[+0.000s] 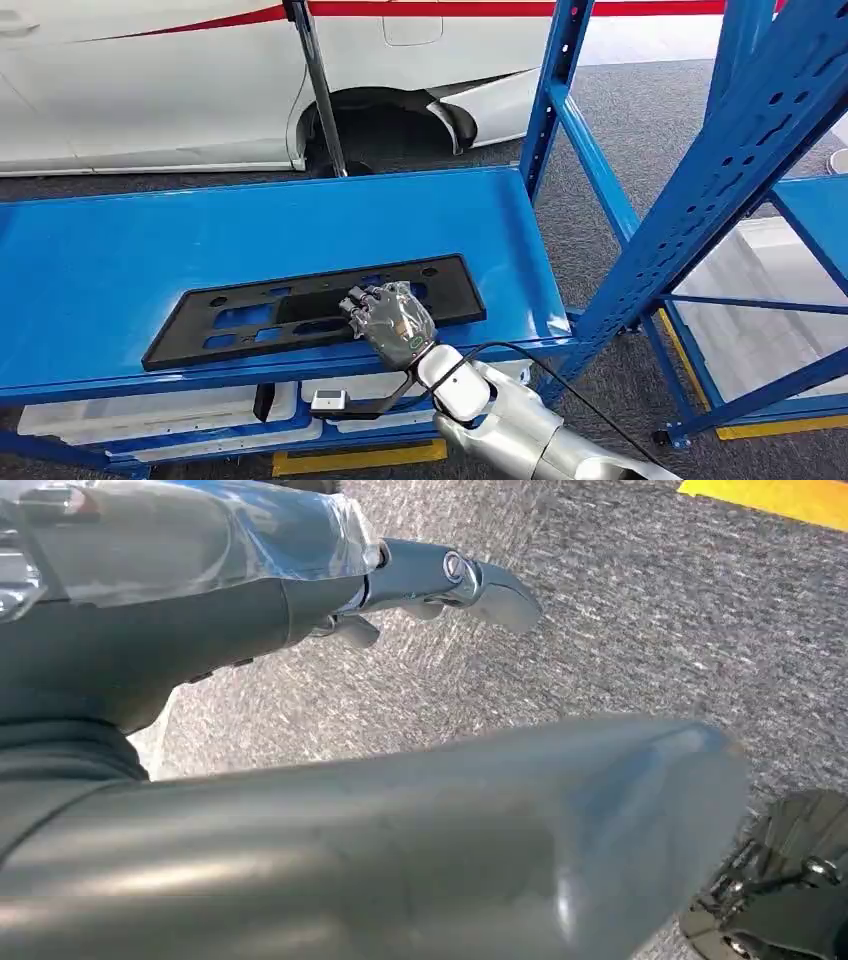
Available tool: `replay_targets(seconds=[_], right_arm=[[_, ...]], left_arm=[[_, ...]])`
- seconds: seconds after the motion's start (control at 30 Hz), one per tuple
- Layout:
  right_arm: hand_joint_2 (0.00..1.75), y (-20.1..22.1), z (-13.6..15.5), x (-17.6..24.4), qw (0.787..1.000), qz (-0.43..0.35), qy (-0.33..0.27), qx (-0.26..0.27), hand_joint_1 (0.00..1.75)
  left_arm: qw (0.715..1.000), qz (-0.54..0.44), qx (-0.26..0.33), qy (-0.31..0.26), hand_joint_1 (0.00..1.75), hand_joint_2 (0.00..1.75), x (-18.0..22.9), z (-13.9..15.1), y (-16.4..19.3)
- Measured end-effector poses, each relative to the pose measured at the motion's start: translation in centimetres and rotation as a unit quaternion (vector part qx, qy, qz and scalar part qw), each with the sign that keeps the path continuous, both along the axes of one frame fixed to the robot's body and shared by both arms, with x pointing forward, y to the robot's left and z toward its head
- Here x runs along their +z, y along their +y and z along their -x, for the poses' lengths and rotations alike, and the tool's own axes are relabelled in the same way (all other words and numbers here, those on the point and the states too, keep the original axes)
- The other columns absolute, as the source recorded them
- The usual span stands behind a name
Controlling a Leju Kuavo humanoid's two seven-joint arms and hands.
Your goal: Take the parts from the cabinet and place them on the table.
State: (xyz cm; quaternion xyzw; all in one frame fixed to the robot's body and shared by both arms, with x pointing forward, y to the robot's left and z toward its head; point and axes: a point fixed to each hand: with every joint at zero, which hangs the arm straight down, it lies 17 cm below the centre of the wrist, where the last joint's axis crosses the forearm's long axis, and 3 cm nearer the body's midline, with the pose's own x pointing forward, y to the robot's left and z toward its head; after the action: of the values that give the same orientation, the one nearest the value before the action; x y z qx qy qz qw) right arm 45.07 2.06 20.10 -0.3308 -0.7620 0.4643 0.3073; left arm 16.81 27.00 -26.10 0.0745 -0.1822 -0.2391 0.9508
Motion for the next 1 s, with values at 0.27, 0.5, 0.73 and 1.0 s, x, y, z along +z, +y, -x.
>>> replay_targets(seconds=[0.27,0.5,0.73,1.0], right_arm=[[1.75,0.03,0.00,-0.17,1.000,0.003,0.003,0.000,0.00],[1.75,0.09,-0.02,-0.43,1.000,0.008,0.007,0.001,0.00],[1.75,0.09,-0.02,-0.43,1.000,0.008,0.008,0.001,0.00],[1.75,0.15,-0.13,-0.77,1.000,0.015,0.016,0.000,0.00]], left_arm=[[1.000,0.003,-0.001,0.001,0.00,0.00,-0.01,0.05,-0.11],[1.000,0.003,-0.002,0.001,0.00,0.00,0.00,0.04,-0.15],[1.000,0.004,-0.002,0.001,0.00,0.00,0.00,0.04,-0.15],[1.000,0.004,0.000,0.001,0.00,0.00,0.00,0.04,-0.17]])
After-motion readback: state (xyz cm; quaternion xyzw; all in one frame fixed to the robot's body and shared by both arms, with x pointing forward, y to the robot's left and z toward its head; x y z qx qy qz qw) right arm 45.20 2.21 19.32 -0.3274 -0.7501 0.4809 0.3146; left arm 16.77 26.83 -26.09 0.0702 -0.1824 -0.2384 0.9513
